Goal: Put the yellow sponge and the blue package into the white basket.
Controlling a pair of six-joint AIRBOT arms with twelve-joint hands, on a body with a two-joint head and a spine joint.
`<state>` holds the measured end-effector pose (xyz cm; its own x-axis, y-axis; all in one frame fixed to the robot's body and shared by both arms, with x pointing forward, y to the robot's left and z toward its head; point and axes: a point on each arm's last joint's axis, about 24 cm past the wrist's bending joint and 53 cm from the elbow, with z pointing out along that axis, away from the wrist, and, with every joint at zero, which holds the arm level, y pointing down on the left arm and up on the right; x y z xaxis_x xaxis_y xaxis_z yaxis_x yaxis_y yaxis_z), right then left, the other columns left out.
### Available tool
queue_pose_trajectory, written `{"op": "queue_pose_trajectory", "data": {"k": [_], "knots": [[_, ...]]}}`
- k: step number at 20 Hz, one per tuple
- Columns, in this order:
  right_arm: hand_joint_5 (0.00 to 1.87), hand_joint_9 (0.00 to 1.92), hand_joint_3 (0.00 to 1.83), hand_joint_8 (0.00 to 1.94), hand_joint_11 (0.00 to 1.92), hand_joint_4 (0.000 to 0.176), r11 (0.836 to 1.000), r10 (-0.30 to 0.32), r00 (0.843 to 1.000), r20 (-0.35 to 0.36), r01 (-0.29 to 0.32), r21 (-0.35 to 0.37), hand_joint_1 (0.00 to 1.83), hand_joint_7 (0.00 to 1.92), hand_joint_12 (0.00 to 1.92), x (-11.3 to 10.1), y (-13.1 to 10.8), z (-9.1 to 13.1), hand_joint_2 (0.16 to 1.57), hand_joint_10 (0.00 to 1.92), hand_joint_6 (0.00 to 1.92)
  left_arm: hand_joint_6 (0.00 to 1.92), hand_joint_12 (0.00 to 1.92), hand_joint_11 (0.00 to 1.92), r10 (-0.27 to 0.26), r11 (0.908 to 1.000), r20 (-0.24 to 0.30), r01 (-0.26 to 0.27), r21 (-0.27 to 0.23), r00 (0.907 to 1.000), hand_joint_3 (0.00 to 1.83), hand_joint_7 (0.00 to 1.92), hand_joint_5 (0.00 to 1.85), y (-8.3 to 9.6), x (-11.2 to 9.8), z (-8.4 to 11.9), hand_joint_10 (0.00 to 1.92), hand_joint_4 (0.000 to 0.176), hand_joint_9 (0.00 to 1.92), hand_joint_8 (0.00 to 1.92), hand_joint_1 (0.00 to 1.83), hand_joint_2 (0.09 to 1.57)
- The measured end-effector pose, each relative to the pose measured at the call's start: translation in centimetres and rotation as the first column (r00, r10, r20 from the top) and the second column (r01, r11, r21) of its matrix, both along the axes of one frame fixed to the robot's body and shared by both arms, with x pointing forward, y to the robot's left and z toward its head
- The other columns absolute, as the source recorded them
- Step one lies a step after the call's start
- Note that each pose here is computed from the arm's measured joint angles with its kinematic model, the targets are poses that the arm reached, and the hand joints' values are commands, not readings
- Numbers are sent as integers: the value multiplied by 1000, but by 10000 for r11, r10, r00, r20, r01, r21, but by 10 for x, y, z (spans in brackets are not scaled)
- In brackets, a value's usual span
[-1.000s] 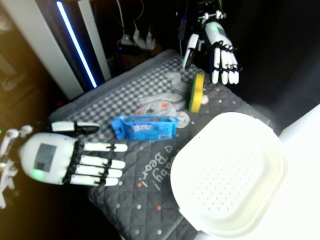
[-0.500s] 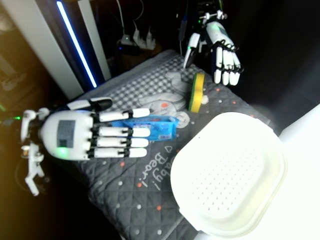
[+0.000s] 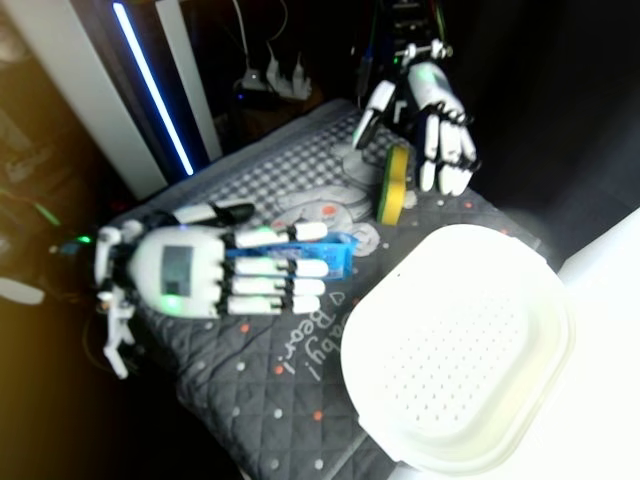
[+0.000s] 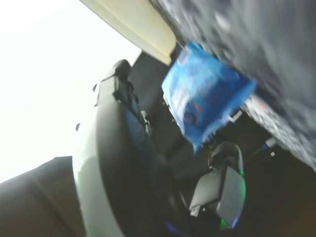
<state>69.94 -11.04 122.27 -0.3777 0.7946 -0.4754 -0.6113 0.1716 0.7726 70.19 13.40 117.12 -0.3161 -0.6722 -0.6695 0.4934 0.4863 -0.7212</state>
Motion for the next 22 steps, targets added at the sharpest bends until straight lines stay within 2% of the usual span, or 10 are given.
{"op": "queue_pose_trajectory", "data": {"k": [3, 7, 8, 9, 10, 11, 12, 15, 19, 22], "knots": [[3, 33, 0, 5, 0, 176, 9996, 7, 9997, -244, -14, -291, 584, 69, 329, 4, 6, -11, 850, 5, 1, 0, 876, 0, 95, 9998, -342, -89, 150, 9994, 3, 231, 286, 0, 7, -12, 2, 55, 264, 0, 590, 973], [343, 407, 2, 11, 230, 176, 9991, 54, 9993, -358, -69, -427, 1078, 374, 839, 8, 15, -16, 937, 27, 11, 5, 1003, 81, 103, 9995, -553, -86, 316, 9984, 5, 427, 436, -2, 10, -21, 25, 16, 453, 9, 701, 1039], [492, 602, 4, 17, 494, 114, 9991, 78, 9993, -361, -93, -408, 1227, 502, 877, 9, 17, -17, 995, 66, 10, 16, 973, 247, 113, 9996, -615, -96, 270, 9980, 5, 647, 615, -3, 11, -23, 50, 0, 654, 24, 850, 1106], [583, 729, 3, 21, 598, 58, 9995, 124, 9992, -392, -136, -300, 1273, 599, 906, 9, 18, -16, 1039, 98, 7, 951, 1074, 356, 119, 9995, -676, -97, 314, 9976, 2, 866, 795, -3, 11, -25, 66, 0, 841, 21, 1016, 1173], [768, 908, 3, 941, 714, 0, 9995, 205, 9995, -260, -212, -243, 1433, 731, 1003, 7, 20, -13, 1113, 983, 13, 727, 1658, 399, 93, 9994, -738, -68, 340, 9972, 17, 834, 965, -5, 11, -27, 1007, 0, 750, 1170, 1199, 1156], [787, 943, 0, 1107, 756, 0, 9995, 233, 9996, -161, -237, -222, 1377, 855, 1064, 6, 21, -10, 1144, 1206, 822, 736, 1749, 545, 84, 9994, -711, -60, 336, 9974, 4, 875, 969, -7, 12, -27, 1234, 0, 789, 1337, 1240, 1155], [790, 923, 1, 1121, 745, 0, 9997, 194, 9997, -122, -196, -170, 1360, 890, 1080, 7, 19, -8, 1153, 1264, 1028, 783, 1672, 586, 99, 9996, -665, -81, 268, 9977, 0, 903, 964, -7, 13, -24, 1156, 0, 814, 1319, 1245, 1149], [835, 971, 0, 1019, 1014, 0, 9999, 148, 9997, 183, -147, -66, 1370, 913, 1028, 9, 18, 5, 1137, 1212, 1044, 821, 1463, 471, -83, 9993, -371, 97, 365, 9993, 0, 919, 974, -14, 14, -13, 1330, 0, 801, 1131, 1330, 1143], [900, 1030, 0, 921, 1061, 0, 9991, 274, 9982, 529, -256, -341, 1380, 965, 1059, 11, 26, 21, 1109, 1151, 926, 743, 1672, 514, -232, 9997, 785, 235, -41, 9966, 1, 932, 1022, -18, 19, 42, 1064, 0, 829, 1234, 1231, 1126], [905, 1009, 0, 824, 956, 0, 9989, 280, 9962, 825, -248, -399, 1378, 984, 1039, 13, 29, 37, 1109, 1200, 956, 1013, 1258, 553, -350, 9991, 1984, 390, -164, 9795, 2, 895, 976, -23, 22, 91, 445, 24, 911, 1097, 1200, 1139]]}}
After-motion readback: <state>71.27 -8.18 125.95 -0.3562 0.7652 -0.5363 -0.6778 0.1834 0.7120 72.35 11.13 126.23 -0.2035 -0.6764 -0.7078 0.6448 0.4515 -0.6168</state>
